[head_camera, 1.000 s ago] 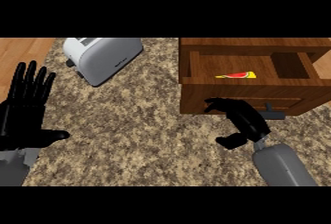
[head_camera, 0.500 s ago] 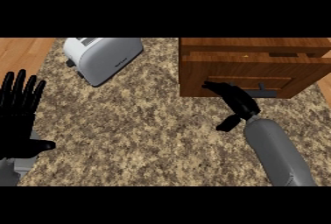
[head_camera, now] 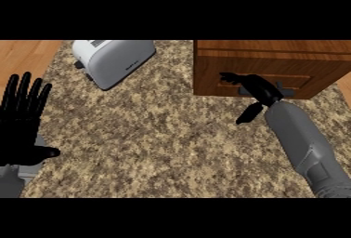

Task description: Pick up the cup, place it into the drawer and close the drawer

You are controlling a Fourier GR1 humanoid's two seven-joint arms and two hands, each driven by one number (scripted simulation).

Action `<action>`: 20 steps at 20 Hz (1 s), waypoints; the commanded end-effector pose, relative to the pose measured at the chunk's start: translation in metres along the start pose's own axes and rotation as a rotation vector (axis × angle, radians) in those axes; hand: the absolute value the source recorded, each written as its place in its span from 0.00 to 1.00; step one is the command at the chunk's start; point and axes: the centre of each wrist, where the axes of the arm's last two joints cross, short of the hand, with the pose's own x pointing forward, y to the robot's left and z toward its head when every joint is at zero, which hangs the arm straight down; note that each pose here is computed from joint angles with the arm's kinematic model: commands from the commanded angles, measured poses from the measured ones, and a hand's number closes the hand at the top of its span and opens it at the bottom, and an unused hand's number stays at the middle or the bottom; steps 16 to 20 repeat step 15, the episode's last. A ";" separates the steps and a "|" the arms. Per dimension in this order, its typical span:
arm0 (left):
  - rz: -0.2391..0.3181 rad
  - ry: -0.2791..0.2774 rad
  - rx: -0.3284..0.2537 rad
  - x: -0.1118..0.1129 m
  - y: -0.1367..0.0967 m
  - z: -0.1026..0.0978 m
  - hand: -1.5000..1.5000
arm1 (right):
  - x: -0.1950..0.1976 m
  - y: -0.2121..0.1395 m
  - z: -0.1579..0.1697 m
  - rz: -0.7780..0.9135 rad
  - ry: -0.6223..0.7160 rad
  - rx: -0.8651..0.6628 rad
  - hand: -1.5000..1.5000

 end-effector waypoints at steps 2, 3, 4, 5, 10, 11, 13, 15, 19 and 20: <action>0.007 0.012 -0.025 0.001 -0.004 -0.008 0.00 | -0.006 -0.023 -0.005 -0.007 0.098 0.000 0.00; 0.004 -0.004 -0.027 -0.011 -0.002 0.002 0.00 | -0.011 -0.034 0.000 0.010 0.098 -0.017 0.00; 0.002 0.002 -0.042 0.004 -0.003 -0.001 0.00 | -0.018 -0.056 0.008 -0.009 0.108 -0.012 0.00; -0.001 0.007 -0.032 -0.016 -0.008 -0.001 0.00 | -0.016 -0.050 0.005 -0.029 0.094 -0.045 0.00; -0.001 0.007 -0.033 -0.022 -0.004 0.007 0.00 | -0.021 -0.070 0.011 -0.026 0.095 -0.040 0.00; 0.000 0.008 -0.027 -0.021 -0.004 0.003 0.00 | -0.027 -0.057 0.016 -0.017 0.115 -0.022 0.00; -0.008 -0.008 -0.035 -0.012 -0.009 -0.008 0.00 | -0.013 -0.051 0.000 -0.027 0.117 -0.032 0.00; -0.013 -0.006 -0.038 -0.008 -0.001 -0.010 0.00 | -0.021 -0.045 0.008 -0.022 0.097 -0.037 0.00; -0.013 -0.006 -0.038 -0.008 -0.001 -0.010 0.00 | -0.021 -0.045 0.008 -0.022 0.097 -0.037 0.00; -0.013 -0.006 -0.038 -0.008 -0.001 -0.010 0.00 | -0.021 -0.045 0.008 -0.022 0.097 -0.037 0.00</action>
